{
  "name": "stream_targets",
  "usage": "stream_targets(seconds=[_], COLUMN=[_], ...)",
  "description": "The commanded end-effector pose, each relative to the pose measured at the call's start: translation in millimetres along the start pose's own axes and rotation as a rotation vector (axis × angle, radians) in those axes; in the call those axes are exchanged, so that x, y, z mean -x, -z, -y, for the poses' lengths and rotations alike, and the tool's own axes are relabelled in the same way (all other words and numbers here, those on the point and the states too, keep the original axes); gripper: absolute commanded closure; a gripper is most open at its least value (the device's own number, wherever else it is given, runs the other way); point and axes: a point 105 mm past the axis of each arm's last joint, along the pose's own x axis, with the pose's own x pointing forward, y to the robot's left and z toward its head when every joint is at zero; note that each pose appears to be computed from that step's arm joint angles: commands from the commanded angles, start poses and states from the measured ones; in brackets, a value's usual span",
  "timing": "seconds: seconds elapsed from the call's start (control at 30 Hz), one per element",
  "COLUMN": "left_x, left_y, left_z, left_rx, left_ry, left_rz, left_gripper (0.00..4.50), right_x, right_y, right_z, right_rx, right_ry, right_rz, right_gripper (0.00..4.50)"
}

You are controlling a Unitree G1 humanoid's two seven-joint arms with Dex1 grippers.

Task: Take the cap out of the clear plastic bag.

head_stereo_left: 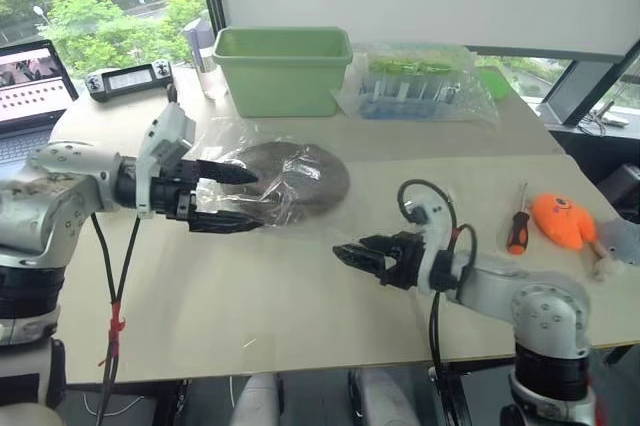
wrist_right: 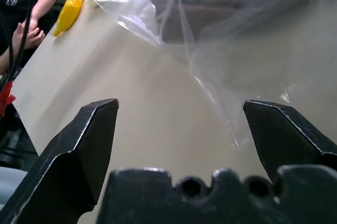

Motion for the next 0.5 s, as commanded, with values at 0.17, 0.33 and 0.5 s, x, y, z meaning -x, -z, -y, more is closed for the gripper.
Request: stream_targets(seconds=[0.17, 0.33, 0.5], left_x=[12.4, 16.2, 11.4], left_y=[-0.2, 9.6, 28.3], left_z=[4.1, 5.5, 7.0], left_rx=[-0.025, -0.001, 0.010], left_ry=[-0.058, -0.081, -0.073], left_rz=[-0.022, -0.039, -0.118], left_gripper=[0.02, 0.02, 0.02], right_x=[-15.6, 23.1, 61.4], right_y=[-0.1, -22.7, -6.9], right_z=[29.3, 59.0, 75.9], right_rx=[-0.105, -0.029, 0.041], right_ry=[0.084, 0.202, 0.299], right_rz=[0.032, 0.077, -0.015], right_gripper=[0.00, 0.00, 0.00])
